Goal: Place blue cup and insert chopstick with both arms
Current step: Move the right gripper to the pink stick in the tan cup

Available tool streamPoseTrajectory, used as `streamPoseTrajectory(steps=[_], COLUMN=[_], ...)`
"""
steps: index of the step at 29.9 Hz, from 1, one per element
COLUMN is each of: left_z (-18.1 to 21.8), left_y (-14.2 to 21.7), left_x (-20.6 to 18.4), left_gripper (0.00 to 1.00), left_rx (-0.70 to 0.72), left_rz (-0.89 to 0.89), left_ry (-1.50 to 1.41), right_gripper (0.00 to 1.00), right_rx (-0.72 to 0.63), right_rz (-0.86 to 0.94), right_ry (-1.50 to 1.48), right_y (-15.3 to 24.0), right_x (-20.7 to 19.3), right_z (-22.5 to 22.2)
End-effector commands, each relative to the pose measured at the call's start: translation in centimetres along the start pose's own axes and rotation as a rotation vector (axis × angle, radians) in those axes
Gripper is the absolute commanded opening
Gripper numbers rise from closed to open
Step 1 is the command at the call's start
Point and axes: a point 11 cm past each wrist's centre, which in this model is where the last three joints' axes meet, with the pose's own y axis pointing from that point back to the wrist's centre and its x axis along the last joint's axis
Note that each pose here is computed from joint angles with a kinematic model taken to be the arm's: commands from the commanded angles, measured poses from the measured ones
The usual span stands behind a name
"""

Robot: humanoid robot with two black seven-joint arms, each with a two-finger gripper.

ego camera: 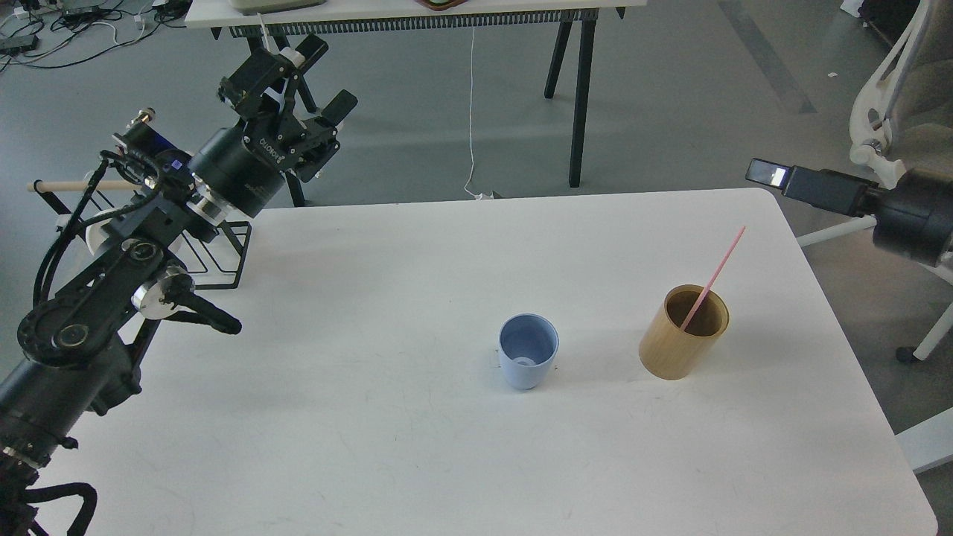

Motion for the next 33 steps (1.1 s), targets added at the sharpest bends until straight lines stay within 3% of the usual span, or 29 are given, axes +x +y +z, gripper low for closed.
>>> streamPoseTrajectory(steps=[1, 11, 19, 25, 33], left_z=[-1.0, -1.7, -2.4, -2.9, -3.1], left_y=[0.2, -0.2, -0.5, 0.0, 0.0], left_x=[-1.0, -2.2, -3.1, -3.2, -3.4], left_gripper=[0.9, 0.92, 0.92, 0.92, 0.93], left_rx=[0.004, -0.004, 0.0, 0.011, 0.012], left_rz=[-0.002, -0.009, -0.017, -0.011, -0.012], left_ry=[0.031, 0.065, 0.088, 0.096, 0.102], right_gripper=[0.98, 0.96, 0.88, 0.76, 0.48], right_rx=[-0.026, -0.172, -0.138, -0.108, -0.098], right_rz=[0.089, 0.11, 0.084, 0.081, 0.055], right_ry=[0.076, 0.005, -0.11, -0.152, -0.158], right_y=[0.4, 0.8, -2.0, -3.6, -3.8], right_x=[-0.9, -6.7, -11.8, -13.4, -14.4], right_z=[0.8, 6.1, 5.1, 4.1, 3.7])
